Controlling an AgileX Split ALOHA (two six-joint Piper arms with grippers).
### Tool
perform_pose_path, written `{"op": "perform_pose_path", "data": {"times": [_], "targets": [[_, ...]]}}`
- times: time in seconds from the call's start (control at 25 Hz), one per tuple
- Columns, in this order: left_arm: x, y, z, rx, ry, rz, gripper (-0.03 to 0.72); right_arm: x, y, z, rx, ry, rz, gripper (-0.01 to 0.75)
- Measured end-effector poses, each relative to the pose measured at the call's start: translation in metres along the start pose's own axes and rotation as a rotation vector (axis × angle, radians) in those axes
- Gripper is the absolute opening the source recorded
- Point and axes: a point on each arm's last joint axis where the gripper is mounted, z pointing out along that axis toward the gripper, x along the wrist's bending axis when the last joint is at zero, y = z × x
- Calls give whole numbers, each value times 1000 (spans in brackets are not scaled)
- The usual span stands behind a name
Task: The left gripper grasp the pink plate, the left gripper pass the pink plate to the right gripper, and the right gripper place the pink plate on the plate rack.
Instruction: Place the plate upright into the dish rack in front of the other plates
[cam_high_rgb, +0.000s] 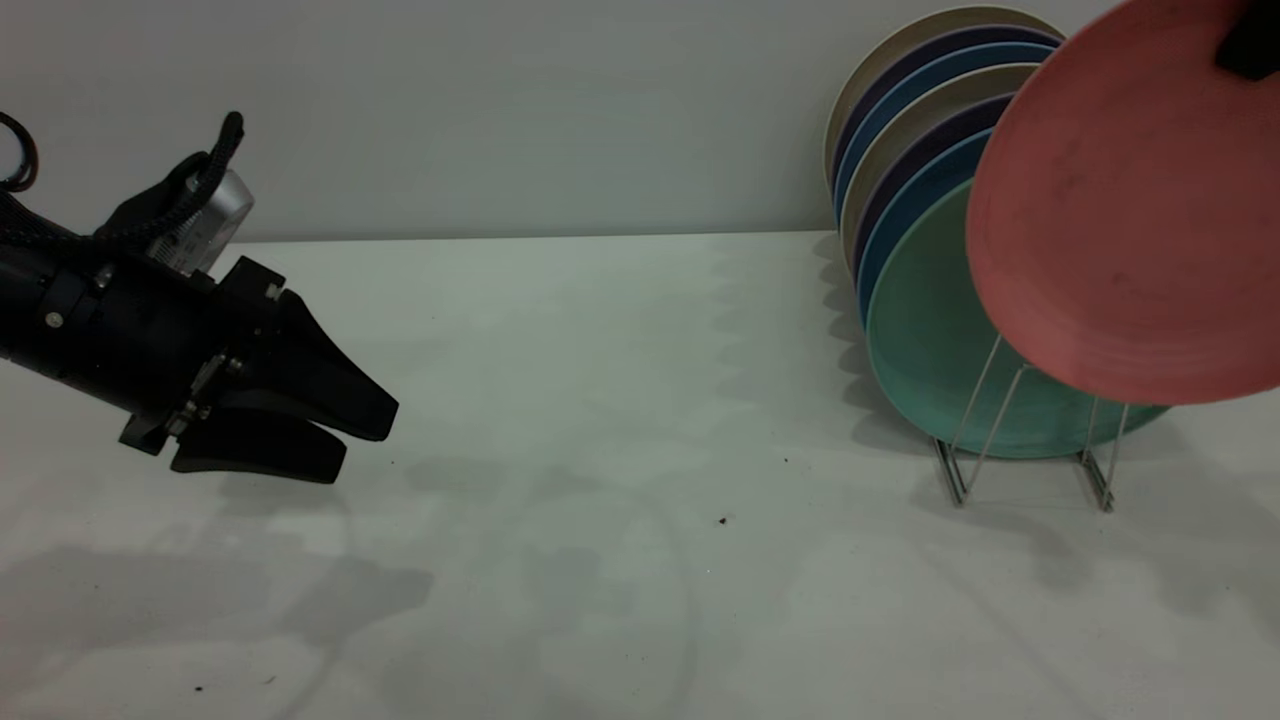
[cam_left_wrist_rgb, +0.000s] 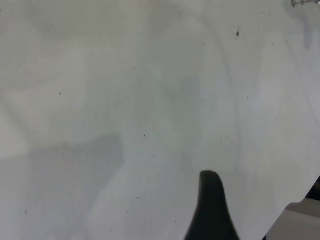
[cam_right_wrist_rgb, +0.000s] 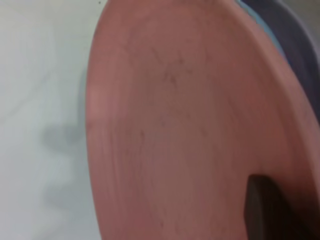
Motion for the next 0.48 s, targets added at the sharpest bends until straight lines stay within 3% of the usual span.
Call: {"op": "perform_pose_path", "data": {"times": [0.48], "targets": [[1, 1, 0, -6, 16, -2, 578, 4, 30, 6, -47, -61, -147, 90]]}}
